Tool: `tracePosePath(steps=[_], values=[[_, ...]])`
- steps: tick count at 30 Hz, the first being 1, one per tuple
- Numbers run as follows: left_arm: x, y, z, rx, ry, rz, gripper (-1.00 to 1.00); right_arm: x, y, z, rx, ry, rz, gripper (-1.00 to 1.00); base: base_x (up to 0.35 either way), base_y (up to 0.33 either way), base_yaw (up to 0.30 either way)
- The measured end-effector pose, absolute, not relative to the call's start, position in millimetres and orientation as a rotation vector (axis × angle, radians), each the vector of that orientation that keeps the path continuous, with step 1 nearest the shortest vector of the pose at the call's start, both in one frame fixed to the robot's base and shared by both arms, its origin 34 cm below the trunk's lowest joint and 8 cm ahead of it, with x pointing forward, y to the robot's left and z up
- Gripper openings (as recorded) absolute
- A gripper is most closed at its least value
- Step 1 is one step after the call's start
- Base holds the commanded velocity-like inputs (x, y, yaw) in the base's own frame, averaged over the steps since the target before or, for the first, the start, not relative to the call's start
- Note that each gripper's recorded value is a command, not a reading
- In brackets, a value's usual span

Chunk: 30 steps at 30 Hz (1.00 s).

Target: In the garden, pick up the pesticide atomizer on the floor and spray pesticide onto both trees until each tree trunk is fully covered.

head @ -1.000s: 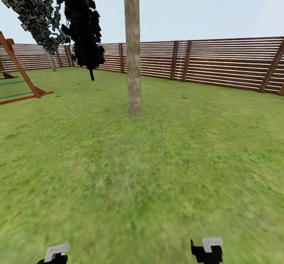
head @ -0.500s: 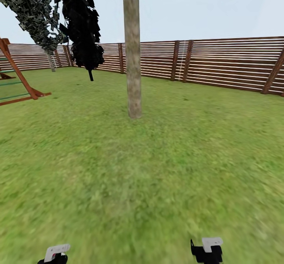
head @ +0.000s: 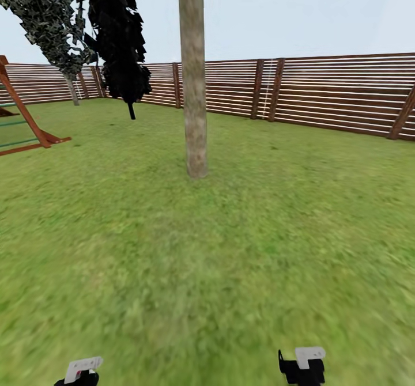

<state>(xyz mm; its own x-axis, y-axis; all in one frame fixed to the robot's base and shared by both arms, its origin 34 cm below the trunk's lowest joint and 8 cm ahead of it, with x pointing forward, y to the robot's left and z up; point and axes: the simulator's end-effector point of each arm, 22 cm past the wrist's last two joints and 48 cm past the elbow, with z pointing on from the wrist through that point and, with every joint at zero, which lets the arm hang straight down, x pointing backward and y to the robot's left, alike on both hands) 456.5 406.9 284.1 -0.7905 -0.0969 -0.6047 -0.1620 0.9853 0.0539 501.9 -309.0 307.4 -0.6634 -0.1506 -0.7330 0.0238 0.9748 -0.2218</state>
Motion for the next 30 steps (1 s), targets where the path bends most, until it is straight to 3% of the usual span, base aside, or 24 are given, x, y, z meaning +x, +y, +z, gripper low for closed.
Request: tracePosePath(steps=[30], values=[[457.0,406.9,284.2,-0.181,2.487,0.135,-1.00,501.9,-309.0,307.4,-0.088,2.282,-0.269,1.00,0.340,0.000,0.024]])
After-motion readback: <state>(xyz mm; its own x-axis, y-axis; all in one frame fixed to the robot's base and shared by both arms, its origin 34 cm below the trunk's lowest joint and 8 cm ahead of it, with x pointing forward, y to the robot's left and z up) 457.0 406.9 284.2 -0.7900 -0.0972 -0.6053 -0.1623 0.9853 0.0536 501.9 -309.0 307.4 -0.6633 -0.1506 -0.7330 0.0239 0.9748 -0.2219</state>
